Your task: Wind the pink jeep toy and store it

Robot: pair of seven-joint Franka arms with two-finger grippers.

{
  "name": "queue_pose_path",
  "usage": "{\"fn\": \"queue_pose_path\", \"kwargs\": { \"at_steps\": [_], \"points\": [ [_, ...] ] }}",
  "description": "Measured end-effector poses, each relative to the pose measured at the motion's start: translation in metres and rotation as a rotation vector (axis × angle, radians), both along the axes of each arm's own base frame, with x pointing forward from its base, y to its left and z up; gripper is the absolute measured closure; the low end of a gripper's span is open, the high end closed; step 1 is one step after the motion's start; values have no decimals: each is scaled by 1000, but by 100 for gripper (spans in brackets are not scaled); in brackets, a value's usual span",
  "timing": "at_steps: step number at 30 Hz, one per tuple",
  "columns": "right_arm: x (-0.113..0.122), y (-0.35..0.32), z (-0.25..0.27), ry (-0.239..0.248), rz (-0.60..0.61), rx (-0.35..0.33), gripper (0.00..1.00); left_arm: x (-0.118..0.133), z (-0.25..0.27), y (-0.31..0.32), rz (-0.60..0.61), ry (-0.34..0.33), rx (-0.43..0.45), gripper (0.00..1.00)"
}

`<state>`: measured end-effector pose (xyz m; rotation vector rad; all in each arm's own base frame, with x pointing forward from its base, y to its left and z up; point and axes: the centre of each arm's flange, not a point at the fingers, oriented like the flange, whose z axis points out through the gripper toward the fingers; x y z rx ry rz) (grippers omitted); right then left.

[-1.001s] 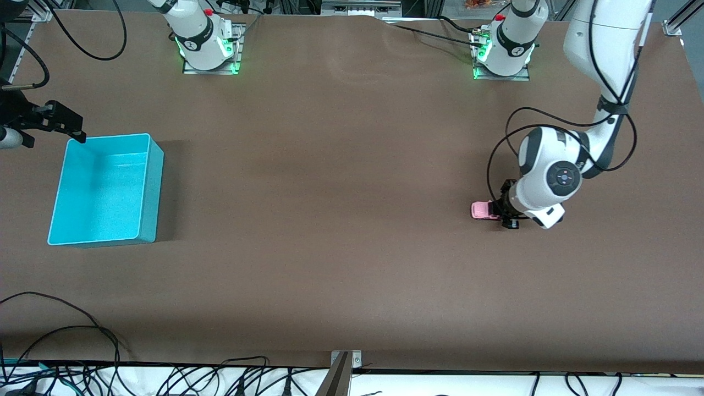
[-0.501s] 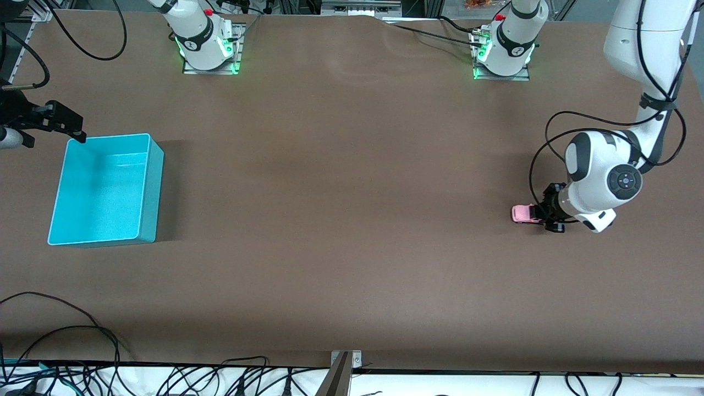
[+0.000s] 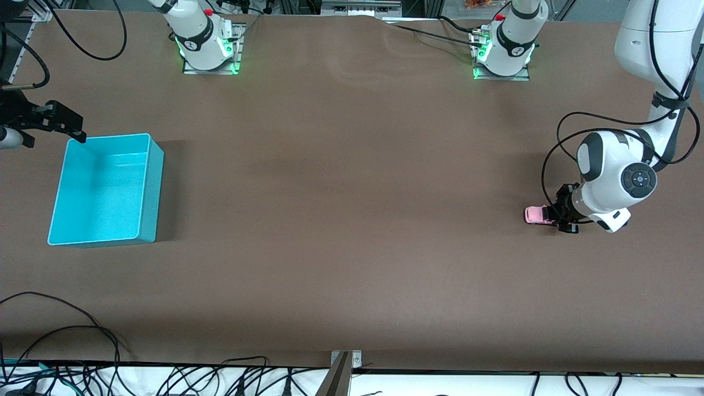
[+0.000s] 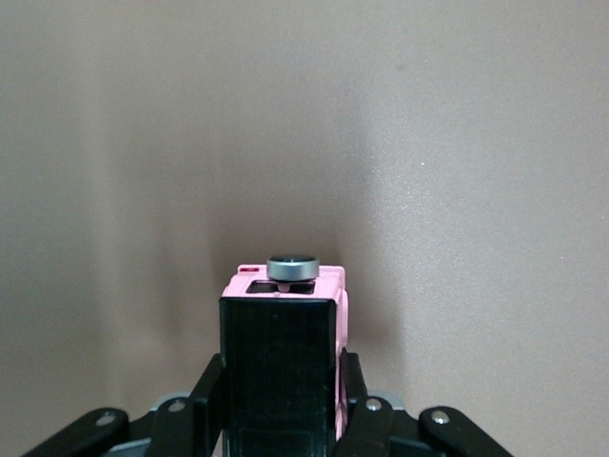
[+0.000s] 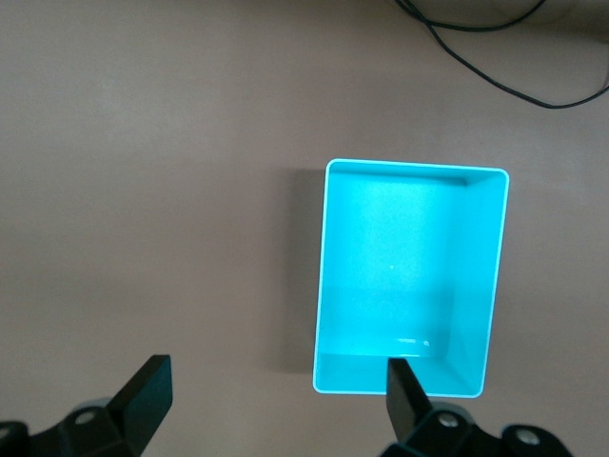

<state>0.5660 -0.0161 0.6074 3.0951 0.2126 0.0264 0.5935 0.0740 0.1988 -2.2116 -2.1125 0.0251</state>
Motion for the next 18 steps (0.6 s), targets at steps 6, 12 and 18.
{"fn": "queue_pose_path", "kwargs": {
  "at_steps": [6,12,18],
  "points": [
    [0,0,0,0,0,0,0,10,8,2,-1,-10,3,25],
    [0,0,0,0,0,0,0,29,43,3,-1,46,5,1],
    [0,0,0,0,0,0,0,42,101,-7,-40,61,0,0]
  ]
}}
